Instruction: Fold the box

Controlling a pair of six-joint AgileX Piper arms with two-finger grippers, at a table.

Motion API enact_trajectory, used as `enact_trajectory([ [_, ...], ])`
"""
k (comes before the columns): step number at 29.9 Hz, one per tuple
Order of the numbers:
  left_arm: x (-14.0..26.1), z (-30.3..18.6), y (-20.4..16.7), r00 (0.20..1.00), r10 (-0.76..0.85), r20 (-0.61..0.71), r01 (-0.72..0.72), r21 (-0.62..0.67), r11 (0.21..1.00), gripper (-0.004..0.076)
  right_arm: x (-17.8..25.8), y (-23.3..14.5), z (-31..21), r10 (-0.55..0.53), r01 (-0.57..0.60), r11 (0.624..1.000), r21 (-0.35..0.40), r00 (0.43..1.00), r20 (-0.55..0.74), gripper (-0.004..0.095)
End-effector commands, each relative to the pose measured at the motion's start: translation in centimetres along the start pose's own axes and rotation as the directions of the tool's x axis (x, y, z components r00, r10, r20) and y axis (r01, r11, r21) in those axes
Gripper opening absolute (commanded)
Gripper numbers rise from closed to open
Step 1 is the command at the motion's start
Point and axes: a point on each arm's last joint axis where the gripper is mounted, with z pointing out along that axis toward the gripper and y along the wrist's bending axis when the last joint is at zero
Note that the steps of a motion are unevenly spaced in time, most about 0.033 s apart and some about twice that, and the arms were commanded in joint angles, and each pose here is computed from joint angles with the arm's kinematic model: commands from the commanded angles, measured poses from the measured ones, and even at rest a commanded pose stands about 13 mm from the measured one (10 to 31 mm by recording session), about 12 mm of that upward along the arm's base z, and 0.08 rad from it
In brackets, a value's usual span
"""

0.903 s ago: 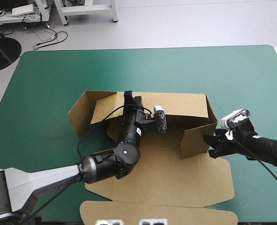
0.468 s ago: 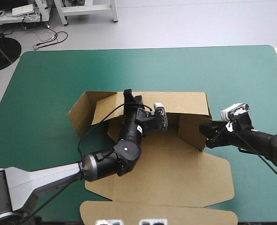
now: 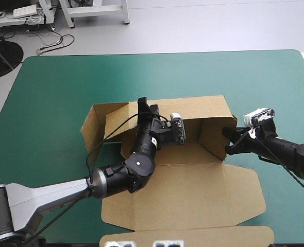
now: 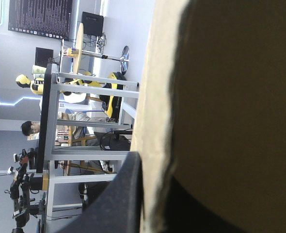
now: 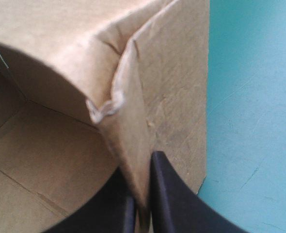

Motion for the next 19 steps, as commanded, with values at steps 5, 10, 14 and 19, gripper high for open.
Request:
enact_trajectory([
  [5,-1.2,-0.9,1.2,0.995,0.001,0.103,0.001,-0.020,1.000,0.0128,-0.5,0.0,0.0,0.014,-0.014,1.000,-0.006,1.000,0.014,0.0002],
  [10,-1.2,-0.9,1.3,0.994,0.014,0.105,-0.011,-0.029,1.000,0.0309,-0.1,0.0,0.0,0.006,-0.007,1.000,-0.004,0.999,-0.037,0.0001],
  [14,-1.6,-1.1,1.6,0.987,0.084,0.139,-0.072,-0.087,0.994,0.0361,0.2,-0.1,0.0,0.005,-0.005,1.000,0.004,0.998,-0.068,0.0002],
  [19,-3.3,-3.1,1.1,0.976,0.130,0.177,-0.105,-0.145,0.984,0.0356,0.3,-0.2,0.0,0.006,-0.004,1.000,0.024,0.997,-0.080,0.0002],
])
